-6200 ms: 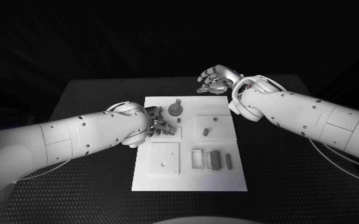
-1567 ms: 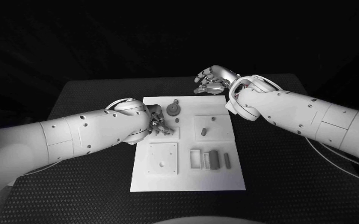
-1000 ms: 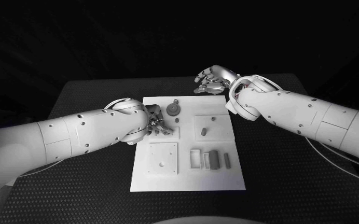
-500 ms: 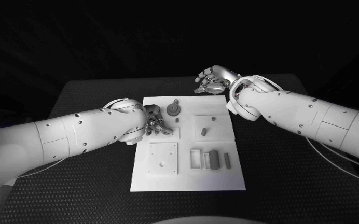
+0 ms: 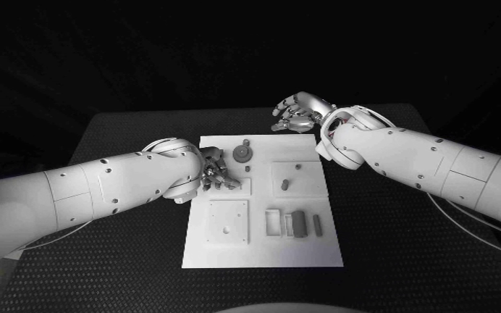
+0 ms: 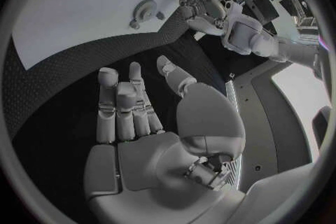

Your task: Assemble the parts on the task board

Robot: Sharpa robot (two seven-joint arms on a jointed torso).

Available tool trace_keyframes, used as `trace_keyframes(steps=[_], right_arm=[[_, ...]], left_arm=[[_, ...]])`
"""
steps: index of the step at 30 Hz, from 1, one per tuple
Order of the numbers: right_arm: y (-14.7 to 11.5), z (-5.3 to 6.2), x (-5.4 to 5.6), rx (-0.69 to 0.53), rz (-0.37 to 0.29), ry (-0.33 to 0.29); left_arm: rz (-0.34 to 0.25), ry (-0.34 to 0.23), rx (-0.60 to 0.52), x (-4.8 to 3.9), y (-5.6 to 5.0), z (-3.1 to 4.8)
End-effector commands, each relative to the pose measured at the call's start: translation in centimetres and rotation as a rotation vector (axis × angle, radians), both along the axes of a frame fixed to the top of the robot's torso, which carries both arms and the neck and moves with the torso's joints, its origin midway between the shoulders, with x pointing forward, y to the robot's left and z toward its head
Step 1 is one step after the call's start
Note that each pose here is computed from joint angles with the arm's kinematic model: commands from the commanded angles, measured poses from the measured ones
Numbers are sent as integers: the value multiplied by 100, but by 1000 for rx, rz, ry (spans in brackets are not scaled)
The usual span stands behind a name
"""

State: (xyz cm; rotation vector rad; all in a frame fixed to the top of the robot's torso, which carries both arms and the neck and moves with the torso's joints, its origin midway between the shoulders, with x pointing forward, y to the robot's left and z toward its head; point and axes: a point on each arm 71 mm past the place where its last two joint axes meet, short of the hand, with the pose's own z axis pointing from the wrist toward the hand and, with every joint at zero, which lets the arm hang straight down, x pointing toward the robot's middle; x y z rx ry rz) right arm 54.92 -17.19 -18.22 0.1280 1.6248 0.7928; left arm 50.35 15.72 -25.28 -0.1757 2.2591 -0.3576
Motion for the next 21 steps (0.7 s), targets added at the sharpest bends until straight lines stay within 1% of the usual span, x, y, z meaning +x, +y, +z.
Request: trace_keyframes(steps=[1, 14, 21], right_arm=[[16, -4, -7, 0, 15, 4], [5, -6, -5, 0, 13, 5], [-1, -7, -3, 0, 11, 5]], left_arm=[[7, 34, 36, -20, 76, -64], [22, 54, 14, -24, 115, -72], [38, 68, 1, -24, 159, -78]])
